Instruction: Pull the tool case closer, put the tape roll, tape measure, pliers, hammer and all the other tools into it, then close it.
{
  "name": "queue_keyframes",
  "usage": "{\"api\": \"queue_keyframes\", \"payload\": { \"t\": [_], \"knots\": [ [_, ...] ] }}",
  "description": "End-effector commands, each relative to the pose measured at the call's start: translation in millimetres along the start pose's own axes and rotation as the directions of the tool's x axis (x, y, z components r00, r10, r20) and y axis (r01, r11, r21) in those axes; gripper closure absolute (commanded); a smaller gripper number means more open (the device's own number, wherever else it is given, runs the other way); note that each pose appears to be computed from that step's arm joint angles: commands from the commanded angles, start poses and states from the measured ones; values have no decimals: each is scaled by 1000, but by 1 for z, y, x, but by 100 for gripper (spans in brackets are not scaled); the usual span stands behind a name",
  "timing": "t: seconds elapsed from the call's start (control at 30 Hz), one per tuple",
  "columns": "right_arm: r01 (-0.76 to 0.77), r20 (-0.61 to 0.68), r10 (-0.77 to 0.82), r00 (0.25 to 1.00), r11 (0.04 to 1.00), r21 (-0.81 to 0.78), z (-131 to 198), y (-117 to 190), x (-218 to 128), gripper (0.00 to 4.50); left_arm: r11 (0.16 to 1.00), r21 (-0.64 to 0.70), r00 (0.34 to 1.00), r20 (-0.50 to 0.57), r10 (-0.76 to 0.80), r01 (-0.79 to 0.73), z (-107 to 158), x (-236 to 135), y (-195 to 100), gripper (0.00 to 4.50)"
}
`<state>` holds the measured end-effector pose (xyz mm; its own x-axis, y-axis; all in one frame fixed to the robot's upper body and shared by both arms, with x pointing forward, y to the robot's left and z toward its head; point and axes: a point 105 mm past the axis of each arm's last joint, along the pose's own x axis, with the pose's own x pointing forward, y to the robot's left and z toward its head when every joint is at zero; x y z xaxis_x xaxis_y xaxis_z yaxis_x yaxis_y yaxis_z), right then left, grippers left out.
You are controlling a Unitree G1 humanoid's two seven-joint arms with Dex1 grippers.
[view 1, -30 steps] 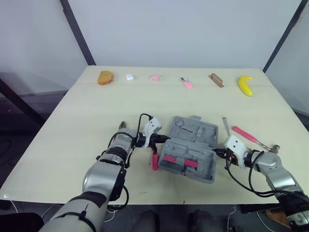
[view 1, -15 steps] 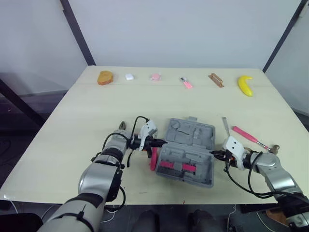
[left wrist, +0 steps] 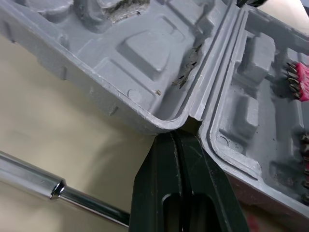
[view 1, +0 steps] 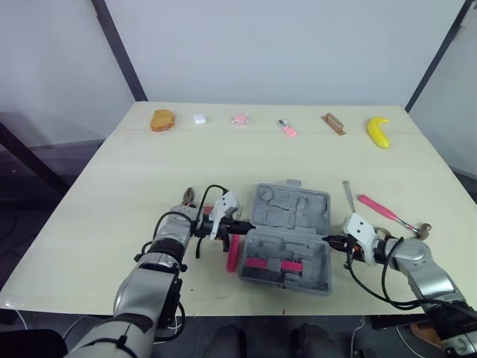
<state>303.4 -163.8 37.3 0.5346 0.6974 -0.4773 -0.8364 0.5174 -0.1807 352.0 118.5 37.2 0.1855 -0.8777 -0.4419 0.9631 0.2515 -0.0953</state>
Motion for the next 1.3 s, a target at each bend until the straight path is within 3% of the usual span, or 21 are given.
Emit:
{"api": "queue_keyframes", "payload": {
  "t": [0.03, 0.27, 1.3],
  "knots": [
    [-42, 52, 44, 998, 998, -39, 16, 11, 5, 450, 999, 5, 999, -6, -49, 49, 1, 7, -9, 447],
    [-40, 37, 41, 998, 999, -31, 12, 12, -1, 450, 998, -33, 998, 27, -56, 57, 6, 3, -13, 447],
    [-107, 36, 107, 994, 994, 3, 11, 32, 1, 450, 997, -65, 995, -81, -51, 46, -17, -24, -37, 447]
  ]
}}
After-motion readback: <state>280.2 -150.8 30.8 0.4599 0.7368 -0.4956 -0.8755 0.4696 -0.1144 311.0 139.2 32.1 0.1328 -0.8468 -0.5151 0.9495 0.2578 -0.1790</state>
